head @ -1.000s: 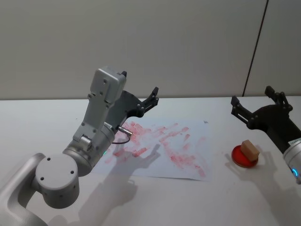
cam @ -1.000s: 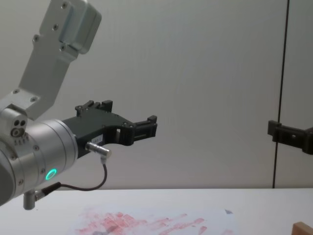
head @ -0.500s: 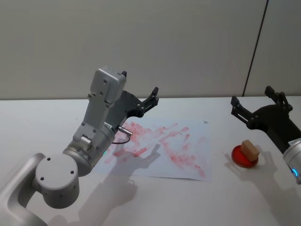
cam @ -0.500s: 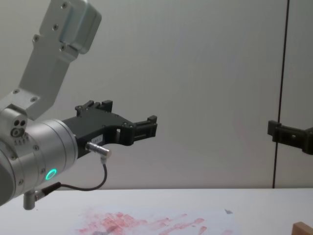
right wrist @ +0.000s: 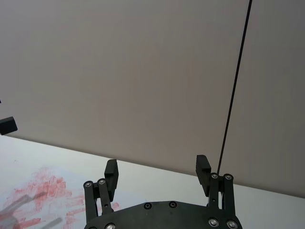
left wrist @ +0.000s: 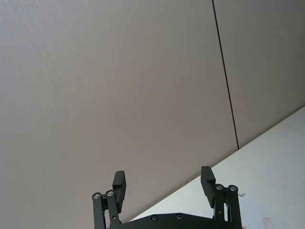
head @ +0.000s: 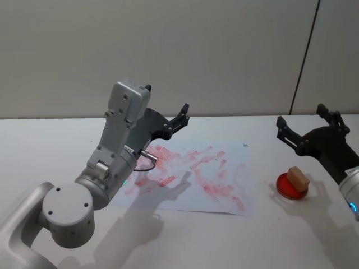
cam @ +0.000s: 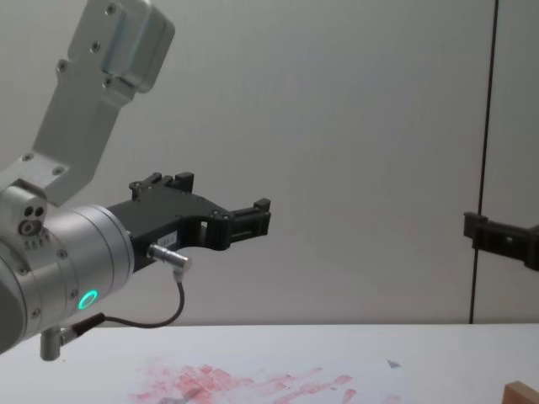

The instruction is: Use the one hand to pick up the stamp and affix it onto the A4 paper.

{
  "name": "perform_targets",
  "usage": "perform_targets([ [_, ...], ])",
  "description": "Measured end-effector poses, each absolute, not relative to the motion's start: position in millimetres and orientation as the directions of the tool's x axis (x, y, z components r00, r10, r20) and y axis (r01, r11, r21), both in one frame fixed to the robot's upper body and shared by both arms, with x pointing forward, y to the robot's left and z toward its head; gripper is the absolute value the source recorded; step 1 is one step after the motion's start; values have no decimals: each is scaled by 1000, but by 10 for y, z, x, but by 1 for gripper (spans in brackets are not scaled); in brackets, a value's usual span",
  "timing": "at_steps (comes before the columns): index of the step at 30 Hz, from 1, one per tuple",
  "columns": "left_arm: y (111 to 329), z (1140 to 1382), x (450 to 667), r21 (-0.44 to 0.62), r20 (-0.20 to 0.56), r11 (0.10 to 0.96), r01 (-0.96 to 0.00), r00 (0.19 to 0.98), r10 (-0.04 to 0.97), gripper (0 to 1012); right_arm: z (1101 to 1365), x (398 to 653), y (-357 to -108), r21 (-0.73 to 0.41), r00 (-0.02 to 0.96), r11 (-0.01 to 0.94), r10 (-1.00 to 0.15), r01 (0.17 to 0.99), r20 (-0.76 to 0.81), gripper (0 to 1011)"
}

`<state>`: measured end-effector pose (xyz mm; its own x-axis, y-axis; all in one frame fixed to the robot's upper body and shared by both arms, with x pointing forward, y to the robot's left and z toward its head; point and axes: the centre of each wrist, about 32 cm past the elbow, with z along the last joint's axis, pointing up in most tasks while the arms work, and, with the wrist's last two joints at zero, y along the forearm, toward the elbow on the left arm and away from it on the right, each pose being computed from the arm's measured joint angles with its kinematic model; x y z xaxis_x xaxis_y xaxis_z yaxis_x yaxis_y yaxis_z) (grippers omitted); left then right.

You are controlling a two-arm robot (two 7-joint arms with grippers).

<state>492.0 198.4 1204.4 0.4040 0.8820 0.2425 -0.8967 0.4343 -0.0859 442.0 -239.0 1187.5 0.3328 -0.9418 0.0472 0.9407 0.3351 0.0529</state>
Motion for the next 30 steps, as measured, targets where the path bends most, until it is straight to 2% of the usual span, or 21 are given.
perform_targets([
  [7, 1984, 12044, 4920, -86, 242, 434, -897, 404, 882, 1002, 11847, 4327, -2465, 17, 337, 339, -939, 941, 65, 1001],
  [18, 1984, 12044, 4920, -86, 242, 434, -897, 404, 882, 1001, 11733, 4096, -2646, -109, 333, 321, -936, 941, 118, 1001],
  [30, 1984, 12044, 4920, -86, 242, 434, -897, 404, 882, 1001, 11600, 4073, -2740, -216, 306, 267, -937, 939, 168, 1001],
])
